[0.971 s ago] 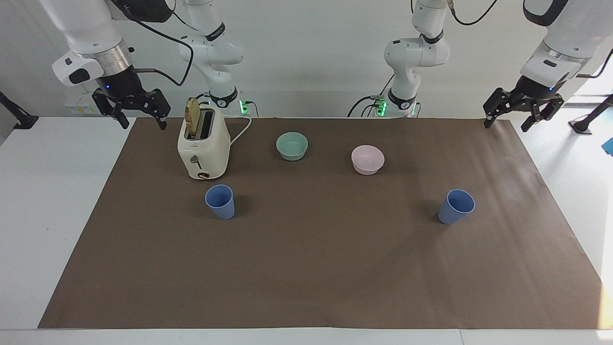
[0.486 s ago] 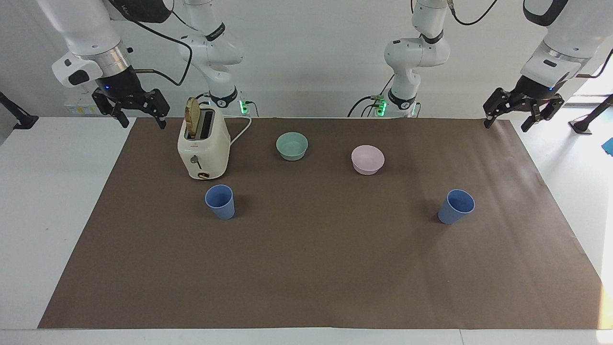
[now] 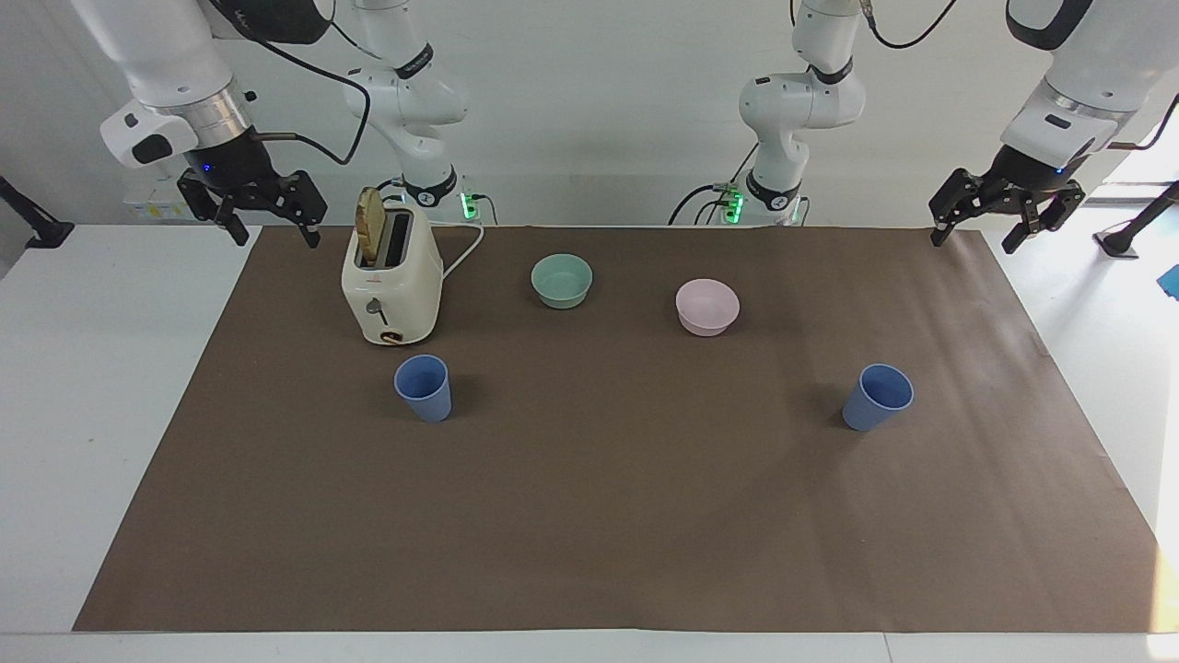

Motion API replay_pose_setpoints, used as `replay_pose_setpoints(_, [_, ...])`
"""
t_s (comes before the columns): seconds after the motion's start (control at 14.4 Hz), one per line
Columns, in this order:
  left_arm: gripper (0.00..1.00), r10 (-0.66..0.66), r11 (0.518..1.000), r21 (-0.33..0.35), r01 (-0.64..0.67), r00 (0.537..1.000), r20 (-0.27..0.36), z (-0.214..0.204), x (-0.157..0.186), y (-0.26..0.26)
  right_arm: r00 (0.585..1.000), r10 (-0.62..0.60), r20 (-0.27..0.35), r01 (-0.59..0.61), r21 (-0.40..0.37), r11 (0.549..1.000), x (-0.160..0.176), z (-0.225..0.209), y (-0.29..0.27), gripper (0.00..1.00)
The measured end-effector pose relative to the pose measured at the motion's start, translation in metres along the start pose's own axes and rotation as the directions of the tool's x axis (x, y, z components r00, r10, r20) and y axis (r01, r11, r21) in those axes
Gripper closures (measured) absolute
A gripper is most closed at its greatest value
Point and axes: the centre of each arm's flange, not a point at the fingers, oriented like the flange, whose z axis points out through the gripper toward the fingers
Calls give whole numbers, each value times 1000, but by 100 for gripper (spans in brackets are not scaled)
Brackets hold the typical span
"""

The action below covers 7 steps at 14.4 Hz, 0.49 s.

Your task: Stack blue cups with both arms

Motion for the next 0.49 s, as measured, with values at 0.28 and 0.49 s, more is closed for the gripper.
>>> replay_pose_setpoints(0.28, [0, 0, 1000, 0, 0, 1000, 0, 0, 0, 0, 1000, -3, 0, 3, 0, 1000, 0, 0, -1, 0])
replay_pose_setpoints(0.49, [0, 0, 1000, 0, 0, 1000, 0, 0, 0, 0, 1000, -3, 1, 3, 0, 1000, 0, 0, -2, 0])
